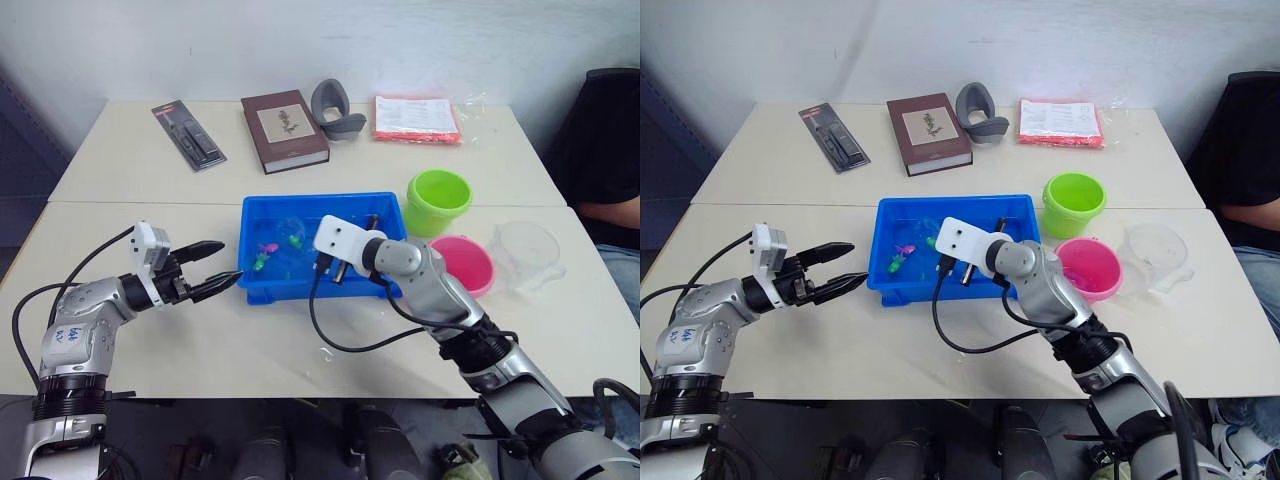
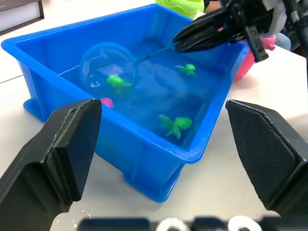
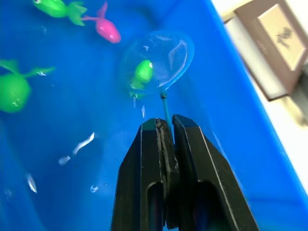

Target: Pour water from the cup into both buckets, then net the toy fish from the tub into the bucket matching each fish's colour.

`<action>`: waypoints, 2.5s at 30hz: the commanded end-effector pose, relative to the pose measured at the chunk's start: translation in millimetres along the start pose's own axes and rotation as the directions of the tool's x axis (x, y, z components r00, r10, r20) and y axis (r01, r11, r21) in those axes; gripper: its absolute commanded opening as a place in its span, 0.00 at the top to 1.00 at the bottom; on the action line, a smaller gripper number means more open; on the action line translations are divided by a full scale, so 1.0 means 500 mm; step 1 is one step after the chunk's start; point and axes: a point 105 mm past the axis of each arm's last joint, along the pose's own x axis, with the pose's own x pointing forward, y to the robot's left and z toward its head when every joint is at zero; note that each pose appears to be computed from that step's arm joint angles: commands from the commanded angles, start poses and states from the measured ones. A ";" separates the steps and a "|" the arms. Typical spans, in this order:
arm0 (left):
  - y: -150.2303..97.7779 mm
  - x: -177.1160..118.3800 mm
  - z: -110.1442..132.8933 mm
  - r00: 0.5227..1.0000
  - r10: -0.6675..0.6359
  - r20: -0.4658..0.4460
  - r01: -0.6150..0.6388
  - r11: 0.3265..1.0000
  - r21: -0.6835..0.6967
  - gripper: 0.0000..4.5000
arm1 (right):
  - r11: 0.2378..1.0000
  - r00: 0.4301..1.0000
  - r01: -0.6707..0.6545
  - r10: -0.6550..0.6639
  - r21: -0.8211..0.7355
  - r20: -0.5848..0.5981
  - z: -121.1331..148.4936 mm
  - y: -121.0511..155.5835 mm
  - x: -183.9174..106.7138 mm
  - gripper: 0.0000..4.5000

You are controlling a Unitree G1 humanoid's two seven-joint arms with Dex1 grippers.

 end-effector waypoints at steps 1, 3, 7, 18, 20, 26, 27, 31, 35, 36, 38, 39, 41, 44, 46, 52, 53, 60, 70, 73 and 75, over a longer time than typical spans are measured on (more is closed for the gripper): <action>-0.008 0.003 0.024 0.999 -0.015 0.029 0.014 0.999 0.036 0.01 | 0.999 0.999 -0.002 0.003 -0.034 0.039 0.029 -0.006 0.004 1.00; -0.009 0.003 0.024 0.999 -0.015 0.029 0.014 0.999 0.035 0.01 | 0.999 0.999 -0.018 0.019 -0.028 0.033 0.028 -0.003 0.006 1.00; -0.011 0.004 0.024 0.999 -0.015 0.028 0.014 0.999 0.033 0.01 | 0.998 0.997 -0.066 0.066 0.007 0.028 0.030 0.008 0.004 1.00; -0.012 0.010 0.029 0.999 -0.019 0.029 0.018 0.999 0.034 0.01 | 0.934 0.988 -0.141 0.110 0.328 0.112 0.060 0.022 -0.001 1.00; -0.012 0.010 0.029 0.999 -0.018 0.029 0.017 0.999 0.035 0.01 | 0.916 0.986 -0.148 0.111 0.372 0.121 0.062 0.019 -0.006 1.00; -0.013 0.010 0.030 0.999 -0.017 0.030 0.016 0.999 0.036 0.01 | 0.857 0.990 -0.131 0.083 0.499 0.117 0.039 -0.005 -0.035 1.00; -0.013 0.010 0.030 0.999 -0.017 0.030 0.015 0.999 0.036 0.01 | 0.854 0.990 -0.127 0.079 0.504 0.116 0.036 -0.007 -0.038 1.00; -0.013 0.010 0.032 0.999 -0.017 0.032 0.016 0.999 0.038 0.01 | 0.834 0.993 -0.092 0.039 0.544 0.109 0.010 -0.024 -0.068 1.00; -0.015 0.011 0.034 0.999 -0.025 0.033 0.024 0.999 0.040 0.01 | 0.814 0.993 -0.079 0.015 0.576 0.115 -0.011 -0.033 -0.106 1.00; -0.016 0.012 0.036 0.999 -0.030 0.035 0.029 0.999 0.041 0.01 | 0.807 0.992 -0.082 0.012 0.585 0.123 -0.014 -0.034 -0.119 1.00; -0.021 0.018 0.043 0.998 -0.049 0.040 0.048 0.998 0.046 0.01 | 0.790 0.989 -0.094 0.005 0.606 0.147 -0.017 -0.037 -0.150 1.00; -0.023 0.021 0.046 0.998 -0.057 0.042 0.055 0.997 0.047 0.01 | 0.784 0.988 -0.099 0.002 0.613 0.156 -0.018 -0.038 -0.162 1.00; -0.028 0.029 0.053 0.996 -0.078 0.050 0.075 0.996 0.051 0.01 | 0.777 0.985 -0.099 -0.013 0.622 0.173 -0.020 -0.040 -0.187 1.00; -0.038 0.046 0.064 0.991 -0.117 0.064 0.113 0.992 0.052 0.01 | 0.773 0.979 -0.095 -0.043 0.627 0.201 -0.025 -0.038 -0.222 1.00; -0.048 0.058 0.070 0.986 -0.151 0.069 0.147 0.988 0.053 0.01 | 0.776 0.973 -0.085 -0.070 0.625 0.220 -0.029 -0.037 -0.248 1.00; -0.077 0.090 0.089 0.964 -0.252 0.080 0.248 0.967 0.060 0.01 | 0.769 0.952 -0.030 -0.173 0.639 0.253 -0.032 -0.048 -0.324 1.00; -0.083 0.097 0.092 0.958 -0.275 0.082 0.271 0.961 0.062 0.01 | 0.767 0.949 -0.001 -0.201 0.642 0.242 -0.037 -0.051 -0.344 1.00; -0.126 0.139 0.100 0.916 -0.391 0.092 0.388 0.920 0.050 0.01 | 0.704 0.917 0.218 -0.385 0.676 0.105 -0.084 -0.046 -0.470 1.00; -0.148 0.174 0.087 0.879 -0.470 0.083 0.469 0.883 0.030 0.01 | 0.767 0.862 0.506 -0.439 0.395 -0.253 -0.201 0.008 -0.554 1.00; -0.153 0.178 0.084 0.870 -0.487 0.078 0.487 0.873 0.029 0.01 | 0.704 0.794 0.607 -0.550 0.370 -0.258 -0.210 -0.001 -0.562 1.00; -0.152 0.178 0.083 0.869 -0.489 0.079 0.489 0.872 0.028 0.01 | 0.733 0.783 0.620 -0.557 0.279 -0.276 -0.217 0.005 -0.562 1.00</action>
